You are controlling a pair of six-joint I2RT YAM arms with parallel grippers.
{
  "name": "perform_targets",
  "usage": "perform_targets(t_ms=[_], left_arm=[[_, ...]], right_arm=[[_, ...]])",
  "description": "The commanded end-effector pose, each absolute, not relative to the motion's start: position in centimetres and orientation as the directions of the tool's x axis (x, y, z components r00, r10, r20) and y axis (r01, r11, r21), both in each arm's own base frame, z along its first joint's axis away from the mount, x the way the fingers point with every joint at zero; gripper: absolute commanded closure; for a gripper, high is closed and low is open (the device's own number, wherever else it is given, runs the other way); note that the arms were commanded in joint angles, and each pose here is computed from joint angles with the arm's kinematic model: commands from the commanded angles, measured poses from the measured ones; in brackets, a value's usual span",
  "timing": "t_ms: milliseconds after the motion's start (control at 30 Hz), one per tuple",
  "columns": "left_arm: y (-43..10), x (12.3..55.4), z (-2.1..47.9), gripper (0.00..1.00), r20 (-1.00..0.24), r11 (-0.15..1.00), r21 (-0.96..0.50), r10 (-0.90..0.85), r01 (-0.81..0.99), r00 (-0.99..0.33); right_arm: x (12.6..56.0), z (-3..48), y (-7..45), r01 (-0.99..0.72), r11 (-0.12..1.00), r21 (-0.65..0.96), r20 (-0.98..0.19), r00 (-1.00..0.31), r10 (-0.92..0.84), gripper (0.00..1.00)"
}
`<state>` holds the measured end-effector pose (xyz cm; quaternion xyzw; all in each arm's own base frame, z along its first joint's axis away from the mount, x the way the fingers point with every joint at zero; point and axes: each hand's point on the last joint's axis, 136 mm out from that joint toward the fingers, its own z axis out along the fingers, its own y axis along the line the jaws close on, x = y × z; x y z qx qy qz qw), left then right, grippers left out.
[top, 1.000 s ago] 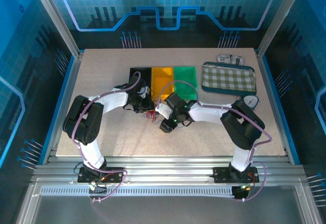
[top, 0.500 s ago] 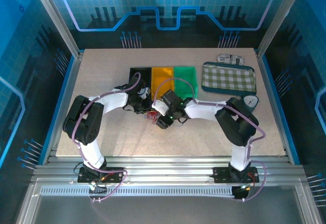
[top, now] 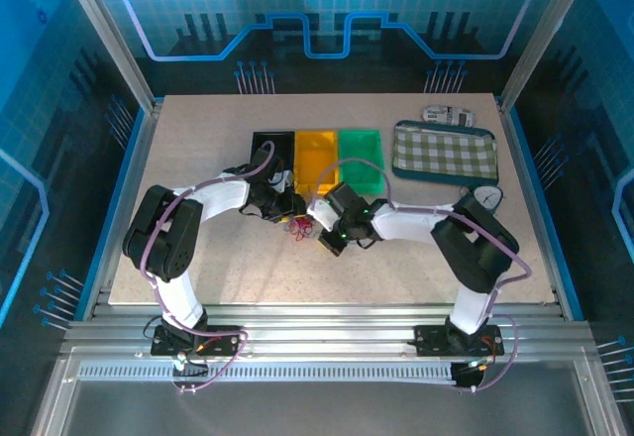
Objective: Untangle the cables
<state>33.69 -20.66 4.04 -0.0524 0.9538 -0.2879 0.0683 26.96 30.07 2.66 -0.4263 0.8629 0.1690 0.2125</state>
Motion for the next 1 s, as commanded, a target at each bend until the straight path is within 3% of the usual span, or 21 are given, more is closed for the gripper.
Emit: perform_targets(t_ms=[0, 267, 533, 833, 967], left_arm=[[-20.2, 33.4, 3.1, 0.64, -0.078, 0.852, -0.519, -0.130, -0.071, -0.988], [-19.9, 33.0, 1.4, 0.66, -0.047, 0.873, -0.483, -0.108, -0.072, -0.993], [-19.1, 32.5, -0.2, 0.67, -0.023, 0.896, -0.434, -0.111, -0.090, -0.994], [-17.8, 32.0, -1.2, 0.65, -0.008, 0.922, -0.366, -0.136, -0.124, -0.991], [-17.4, 32.0, -1.4, 0.64, -0.012, 0.929, -0.348, -0.139, -0.126, -0.990]], right_arm=[[29.0, 5.7, 28.5, -0.726, 0.683, 0.081, -0.601, -0.582, -0.548, 0.99], [32.2, 10.7, 24.0, -0.554, 0.827, 0.095, -0.714, -0.617, -0.332, 1.00], [35.7, 16.5, 17.6, -0.305, 0.950, 0.064, -0.818, -0.562, -0.125, 1.00], [37.0, 21.7, 10.2, 0.019, 0.998, -0.062, -0.884, -0.465, -0.046, 1.00], [37.3, 25.1, 7.0, 0.167, 0.985, -0.035, -0.922, -0.387, 0.033, 1.00]])
